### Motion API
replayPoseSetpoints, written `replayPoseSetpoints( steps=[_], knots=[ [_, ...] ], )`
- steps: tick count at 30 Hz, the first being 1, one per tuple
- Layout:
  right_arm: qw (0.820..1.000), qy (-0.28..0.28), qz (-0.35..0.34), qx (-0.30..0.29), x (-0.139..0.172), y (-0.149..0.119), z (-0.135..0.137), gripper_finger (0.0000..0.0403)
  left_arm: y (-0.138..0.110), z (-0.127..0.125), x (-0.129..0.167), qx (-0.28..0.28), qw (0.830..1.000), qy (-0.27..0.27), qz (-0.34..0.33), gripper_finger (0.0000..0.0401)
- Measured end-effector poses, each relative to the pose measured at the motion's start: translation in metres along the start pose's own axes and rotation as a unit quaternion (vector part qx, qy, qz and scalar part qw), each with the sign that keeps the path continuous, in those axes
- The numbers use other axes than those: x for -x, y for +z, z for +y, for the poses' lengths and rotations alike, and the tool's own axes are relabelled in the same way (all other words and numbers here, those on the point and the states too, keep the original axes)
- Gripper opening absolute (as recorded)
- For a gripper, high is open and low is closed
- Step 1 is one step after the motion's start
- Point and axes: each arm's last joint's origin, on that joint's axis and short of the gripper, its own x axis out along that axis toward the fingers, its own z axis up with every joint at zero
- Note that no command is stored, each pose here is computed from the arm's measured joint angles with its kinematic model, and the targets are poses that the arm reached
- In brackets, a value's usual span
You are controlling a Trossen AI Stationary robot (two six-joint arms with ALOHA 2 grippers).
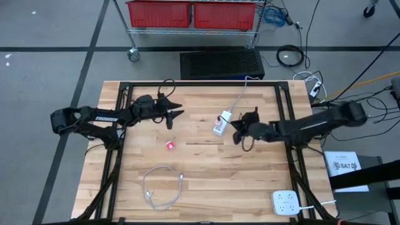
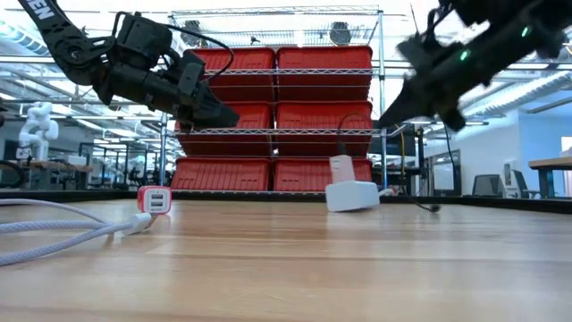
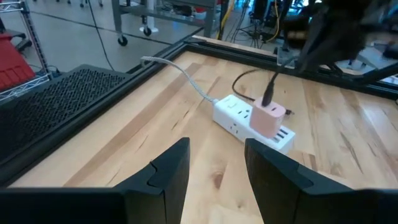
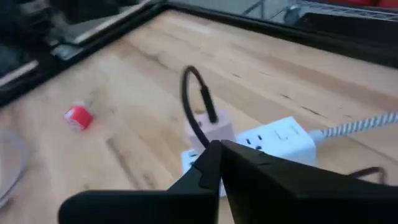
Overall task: Insert USB
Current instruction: Move the top middle white outlet extension to the top right of the table
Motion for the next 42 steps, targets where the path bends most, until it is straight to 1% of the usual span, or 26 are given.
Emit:
replayPoseSetpoints(
  steps=[3, 5, 8, 10, 13, 15, 19, 22, 26, 31, 33, 37, 42],
  knots=[
    [1.0, -0.022, -0.003, -0.005, -0.02, -0.014, 0.0, 0.0001, 0.0, 0.0, 0.0, 0.001, 1.0, 0.001, 0.0, 0.0161],
    [0.999, -0.031, -0.005, -0.013, -0.032, -0.017, 0.003, 0.0001, 0.0, 0.0, 0.0, 0.002, 1.0, 0.0, 0.0, 0.0161],
    [0.999, -0.041, -0.017, -0.001, -0.033, -0.017, 0.014, 0.0, 0.0, 0.0, 0.0, 0.002, 1.0, 0.0, 0.0, 0.0161],
    [0.999, -0.045, -0.022, 0.013, -0.028, -0.011, 0.021, 0.0, 0.0, 0.0, 0.0, 0.002, 1.0, 0.002, 0.002, 0.0161],
    [0.995, -0.087, -0.019, 0.041, -0.018, 0.002, 0.021, 0.0, 0.0, 0.002, 0.0, 0.003, 1.0, 0.008, 0.002, 0.0161],
    [0.992, -0.106, -0.02, 0.062, -0.008, 0.017, 0.022, 0.0, -0.001, 0.003, 0.0, 0.005, 1.0, 0.013, 0.004, 0.0161],
    [0.992, -0.08, -0.034, 0.095, 0.013, 0.051, 0.033, 0.0, -0.001, 0.003, 0.0, 0.005, 1.0, 0.013, 0.005, 0.0161],
    [0.993, -0.04, -0.027, 0.107, 0.017, 0.058, 0.041, 0.0, -0.001, 0.003, 0.0, 0.015, 1.0, 0.013, 0.005, 0.0161],
    [0.993, -0.014, 0.006, 0.115, 0.003, 0.038, 0.053, 0.0, -0.001, 0.003, 0.0, 0.018, 1.0, 0.014, 0.005, 0.0161],
    [0.993, 0.01, 0.007, 0.114, -0.035, 0.006, 0.074, 0.0, 0.0, 0.004, 0.0, 0.031, 0.999, 0.022, 0.0, 0.0161],
    [0.994, 0.002, 0.007, 0.109, -0.051, -0.006, 0.074, 0.0, 0.001, 0.004, 0.001, 0.03, 0.999, 0.023, -0.005, 0.0161],
    [0.997, -0.006, -0.002, 0.072, -0.077, -0.02, 0.073, 0.0, 0.001, 0.007, 0.001, 0.031, 0.999, 0.032, -0.006, 0.0161],
    [0.997, -0.016, 0.019, 0.075, -0.11, -0.028, 0.08, 0.0, 0.0, 0.012, 0.003, 0.034, 0.998, 0.044, -0.005, 0.0161]
  ],
)
